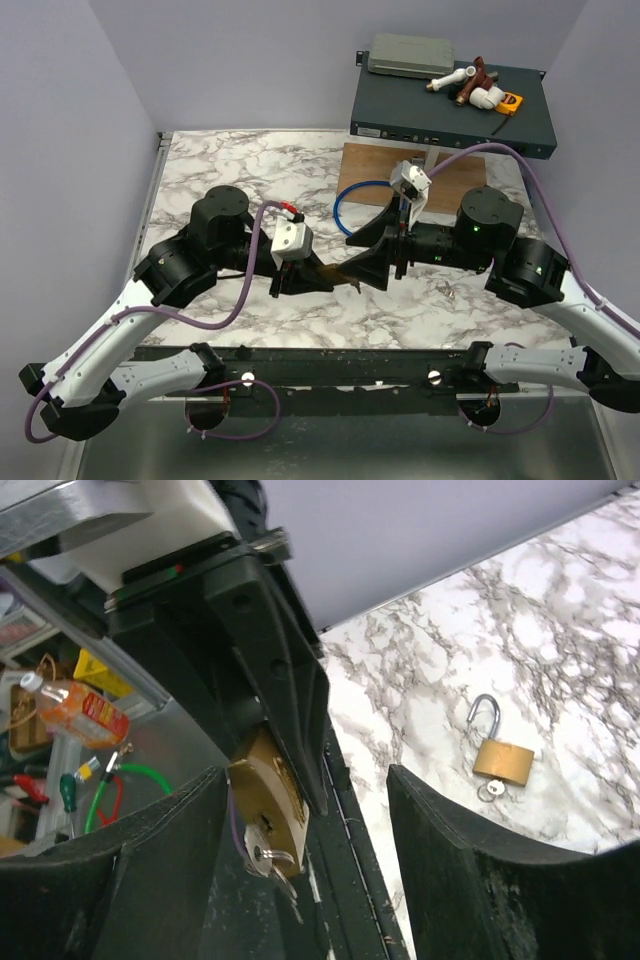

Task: Unlock with the key
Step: Unlock the lock.

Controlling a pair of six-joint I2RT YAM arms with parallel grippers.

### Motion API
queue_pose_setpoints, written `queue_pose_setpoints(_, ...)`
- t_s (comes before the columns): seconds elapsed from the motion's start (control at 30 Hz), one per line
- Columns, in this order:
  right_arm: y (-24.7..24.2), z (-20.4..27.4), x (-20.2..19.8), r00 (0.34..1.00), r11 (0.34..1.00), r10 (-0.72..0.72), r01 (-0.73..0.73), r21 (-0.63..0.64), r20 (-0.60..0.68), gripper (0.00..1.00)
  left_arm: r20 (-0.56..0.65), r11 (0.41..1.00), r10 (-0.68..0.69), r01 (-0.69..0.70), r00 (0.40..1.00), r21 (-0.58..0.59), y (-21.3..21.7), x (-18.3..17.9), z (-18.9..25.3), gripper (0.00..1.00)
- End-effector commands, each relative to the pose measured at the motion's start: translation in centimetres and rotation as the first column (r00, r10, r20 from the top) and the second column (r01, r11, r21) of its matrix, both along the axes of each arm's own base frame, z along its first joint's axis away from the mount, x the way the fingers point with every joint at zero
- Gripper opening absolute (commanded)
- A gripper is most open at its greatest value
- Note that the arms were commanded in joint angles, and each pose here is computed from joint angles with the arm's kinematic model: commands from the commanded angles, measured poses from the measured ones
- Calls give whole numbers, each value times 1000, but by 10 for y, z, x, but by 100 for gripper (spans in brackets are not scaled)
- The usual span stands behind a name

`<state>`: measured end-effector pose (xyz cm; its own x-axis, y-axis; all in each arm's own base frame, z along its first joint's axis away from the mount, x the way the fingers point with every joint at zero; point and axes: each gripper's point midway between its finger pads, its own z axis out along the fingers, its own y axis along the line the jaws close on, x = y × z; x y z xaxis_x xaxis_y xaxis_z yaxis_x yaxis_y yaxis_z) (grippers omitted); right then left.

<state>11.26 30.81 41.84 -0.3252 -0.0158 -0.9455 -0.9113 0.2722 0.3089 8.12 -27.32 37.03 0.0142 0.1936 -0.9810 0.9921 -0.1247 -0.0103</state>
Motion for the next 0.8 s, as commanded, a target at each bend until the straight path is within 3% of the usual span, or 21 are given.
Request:
queue_pose_setpoints(0.0, 14, 7, -18, 984, 987, 156, -158, 11, 82, 68, -51, 994, -86, 82, 995, -79, 0, -17, 28, 0)
queue_pose_setpoints(0.13, 19, 4, -27, 971, 974, 226, -228, 8, 74, 67, -74, 994, -74, 68, 995, -80, 0, -12, 28, 0)
queue_pose_setpoints(0.27, 21, -7, -28, 968, 969, 247, -246, -32, 51, 56, -83, 995, -70, 64, 994, -79, 1, -8, 28, 0)
queue_pose_setpoints(0.57, 37, -29, -13, 978, 970, 203, -209, -125, -55, 1, -56, 997, -49, 45, 997, -67, 4, 2, 23, 0)
queue_pose_setpoints(0.6, 38, -30, -5, 985, 977, 162, -168, -131, -54, 1, -44, 998, -39, 36, 998, -60, 5, 3, 22, 16)
queue_pose_setpoints(0.63, 37, -29, 1, 991, 984, 121, -126, -130, -49, 1, -38, 999, -27, 25, 999, -44, 7, 4, 19, 41)
queue_pose_setpoints(0.67, 34, -26, 8, 997, 989, 77, -80, -121, -32, 0, -10, 1000, -10, 10, 1000, -30, 9, 6, 16, 56)
queue_pose_setpoints(0.73, 29, -15, 15, 1000, 997, 22, -21, -74, 6, 1, 13, 999, 33, -33, 999, 19, 18, 10, 3, 77)
queue_pose_setpoints(0.77, 27, -15, 17, 1000, 998, 7, -6, -61, 14, 1, 27, 998, 45, -46, 999, 42, 23, 11, -3, 82)
